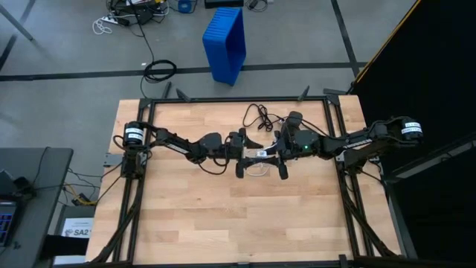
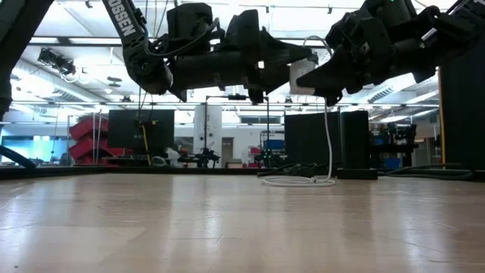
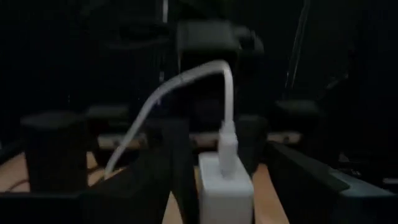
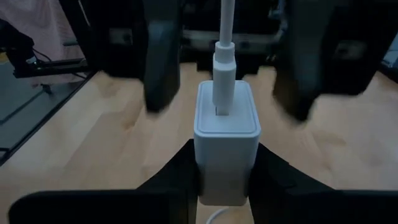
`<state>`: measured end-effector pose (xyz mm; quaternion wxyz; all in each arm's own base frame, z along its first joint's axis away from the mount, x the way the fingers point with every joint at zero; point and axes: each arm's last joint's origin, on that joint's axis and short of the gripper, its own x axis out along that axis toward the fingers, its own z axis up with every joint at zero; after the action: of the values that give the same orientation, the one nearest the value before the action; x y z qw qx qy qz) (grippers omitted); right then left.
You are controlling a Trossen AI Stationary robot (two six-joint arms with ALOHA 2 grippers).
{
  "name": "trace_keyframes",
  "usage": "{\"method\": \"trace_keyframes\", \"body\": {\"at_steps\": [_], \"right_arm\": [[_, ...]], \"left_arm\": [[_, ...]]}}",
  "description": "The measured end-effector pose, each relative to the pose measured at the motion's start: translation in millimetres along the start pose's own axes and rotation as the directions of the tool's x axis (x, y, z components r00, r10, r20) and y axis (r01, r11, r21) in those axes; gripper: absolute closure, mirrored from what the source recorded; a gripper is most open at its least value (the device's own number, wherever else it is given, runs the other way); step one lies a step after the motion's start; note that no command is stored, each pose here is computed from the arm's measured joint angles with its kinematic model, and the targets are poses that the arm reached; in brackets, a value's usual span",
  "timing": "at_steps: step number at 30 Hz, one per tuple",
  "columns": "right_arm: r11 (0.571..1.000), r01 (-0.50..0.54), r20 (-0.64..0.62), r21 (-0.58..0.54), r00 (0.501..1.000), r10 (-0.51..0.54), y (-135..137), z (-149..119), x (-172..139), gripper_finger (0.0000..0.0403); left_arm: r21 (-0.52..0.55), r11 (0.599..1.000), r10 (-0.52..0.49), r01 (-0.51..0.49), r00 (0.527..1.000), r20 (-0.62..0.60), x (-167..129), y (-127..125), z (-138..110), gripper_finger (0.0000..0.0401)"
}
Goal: Insert USB
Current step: Insert the white charger cable into the white charger adapter
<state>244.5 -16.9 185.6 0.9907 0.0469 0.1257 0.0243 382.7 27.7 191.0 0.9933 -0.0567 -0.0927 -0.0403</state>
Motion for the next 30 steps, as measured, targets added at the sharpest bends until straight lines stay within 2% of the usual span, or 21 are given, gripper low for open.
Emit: {"method": "trace_keyframes", "body": {"at_steps": [3, 6, 19, 23, 30], "right_arm": [[1.0, 0.001, -0.012, 0.003, 1.0, -0.001, -0.2, -1.2, 0.0, 0.0335], [1.0, -0.012, -0.011, 0.01, 1.0, 0.012, 0.3, -1.0, 0.0, 0.0335], [1.0, -0.01, -0.01, 0.026, 1.0, 0.01, 0.2, -0.9, 0.0, 0.0335], [0.999, -0.014, -0.006, 0.031, 1.0, 0.014, 0.4, -0.5, -0.2, 0.0335], [0.999, -0.027, -0.028, 0.041, 0.999, 0.028, 0.7, -3.3, -0.2, 0.0335]], "left_arm": [[0.003, 1.0, 0.008, -0.008, 1.0, 0.023, 0.1, -0.1, 2.2, 0.0177], [0.003, 0.999, 0.042, -0.042, 0.999, 0.025, 0.0, 1.4, 2.2, 0.0207], [0.029, 0.998, 0.047, -0.048, 0.999, 0.026, 0.3, 1.6, 2.4, 0.0389], [0.03, 0.999, 0.033, -0.034, 0.999, 0.024, 4.4, 1.8, 5.4, 0.0387], [0.014, 0.999, 0.033, -0.032, 0.993, -0.11, 20.1, 3.9, 6.0, 0.0374]]}}
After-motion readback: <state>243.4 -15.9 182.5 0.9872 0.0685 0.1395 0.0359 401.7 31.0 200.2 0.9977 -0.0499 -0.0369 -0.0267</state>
